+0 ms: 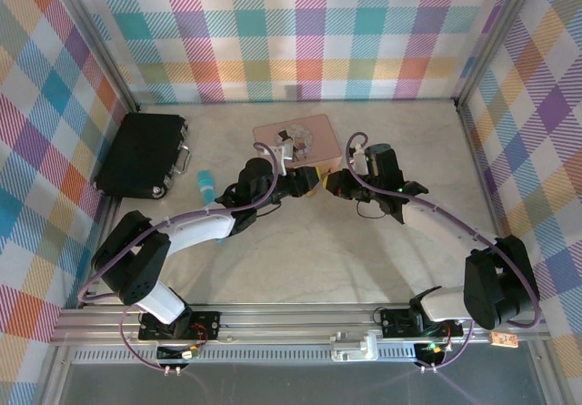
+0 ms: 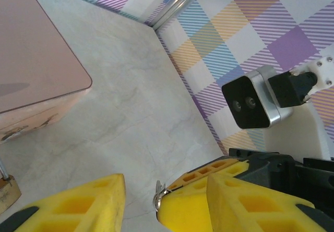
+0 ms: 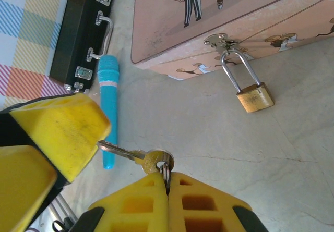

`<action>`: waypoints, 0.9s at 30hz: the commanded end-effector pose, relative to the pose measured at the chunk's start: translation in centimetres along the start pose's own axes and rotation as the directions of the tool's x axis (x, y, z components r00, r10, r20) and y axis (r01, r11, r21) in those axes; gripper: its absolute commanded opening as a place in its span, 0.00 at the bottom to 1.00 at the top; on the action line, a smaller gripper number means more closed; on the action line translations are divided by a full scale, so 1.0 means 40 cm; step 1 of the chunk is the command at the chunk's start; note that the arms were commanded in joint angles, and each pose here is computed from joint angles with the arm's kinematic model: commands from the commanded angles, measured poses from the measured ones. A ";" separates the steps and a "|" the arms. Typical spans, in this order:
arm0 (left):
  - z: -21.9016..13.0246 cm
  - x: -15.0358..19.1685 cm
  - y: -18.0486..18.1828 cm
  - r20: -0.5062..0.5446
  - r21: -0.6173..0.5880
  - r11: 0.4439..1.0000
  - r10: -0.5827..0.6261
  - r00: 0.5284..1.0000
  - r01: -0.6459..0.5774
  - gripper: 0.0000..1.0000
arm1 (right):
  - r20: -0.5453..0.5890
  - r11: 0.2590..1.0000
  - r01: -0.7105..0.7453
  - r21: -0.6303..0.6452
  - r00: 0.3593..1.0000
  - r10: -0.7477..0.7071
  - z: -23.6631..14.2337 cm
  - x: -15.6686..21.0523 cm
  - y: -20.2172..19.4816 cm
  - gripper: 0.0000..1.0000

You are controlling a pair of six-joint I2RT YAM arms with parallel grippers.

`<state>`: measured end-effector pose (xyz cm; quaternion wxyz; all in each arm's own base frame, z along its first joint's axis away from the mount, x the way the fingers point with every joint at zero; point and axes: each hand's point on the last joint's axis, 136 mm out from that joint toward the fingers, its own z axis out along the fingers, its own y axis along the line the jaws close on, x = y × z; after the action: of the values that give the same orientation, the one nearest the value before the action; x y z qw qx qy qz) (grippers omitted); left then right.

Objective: Unlock a padlock with a key

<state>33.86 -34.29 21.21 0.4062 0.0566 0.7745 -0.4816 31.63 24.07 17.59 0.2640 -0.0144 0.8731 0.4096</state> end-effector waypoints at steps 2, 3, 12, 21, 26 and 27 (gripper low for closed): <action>0.019 -0.008 -0.040 0.005 0.052 0.998 0.041 0.999 -0.042 0.40 | 0.016 0.998 0.014 -0.066 1.000 -0.013 -0.001 -0.027 0.054 0.00; 0.021 -0.008 -0.036 0.005 0.047 0.998 0.043 0.999 -0.043 0.38 | 0.016 0.997 0.015 -0.069 1.000 -0.014 -0.001 -0.026 0.057 0.00; 0.034 -0.015 -0.031 0.017 0.038 0.998 0.043 0.999 -0.044 0.20 | 0.010 0.996 0.023 -0.083 1.000 -0.022 -0.005 -0.024 0.070 0.00; 0.036 -0.020 -0.036 0.017 0.039 0.998 0.051 0.999 -0.052 0.00 | 0.002 0.994 0.039 -0.104 0.999 -0.040 -0.006 -0.024 0.082 0.00; 0.012 -0.025 -0.036 0.014 0.024 0.992 0.122 0.992 -0.122 0.00 | 0.017 0.987 0.138 -0.086 0.990 -0.137 -0.029 -0.034 0.096 0.42; 0.003 -0.029 -0.040 0.011 0.029 0.988 0.151 0.988 -0.151 0.00 | 0.025 0.982 0.172 -0.075 0.985 -0.171 -0.037 -0.038 0.096 0.52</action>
<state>34.44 -35.05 21.10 0.4200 0.0805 0.7739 -0.4671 31.43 24.58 18.45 0.2651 -0.0350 0.8702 0.4138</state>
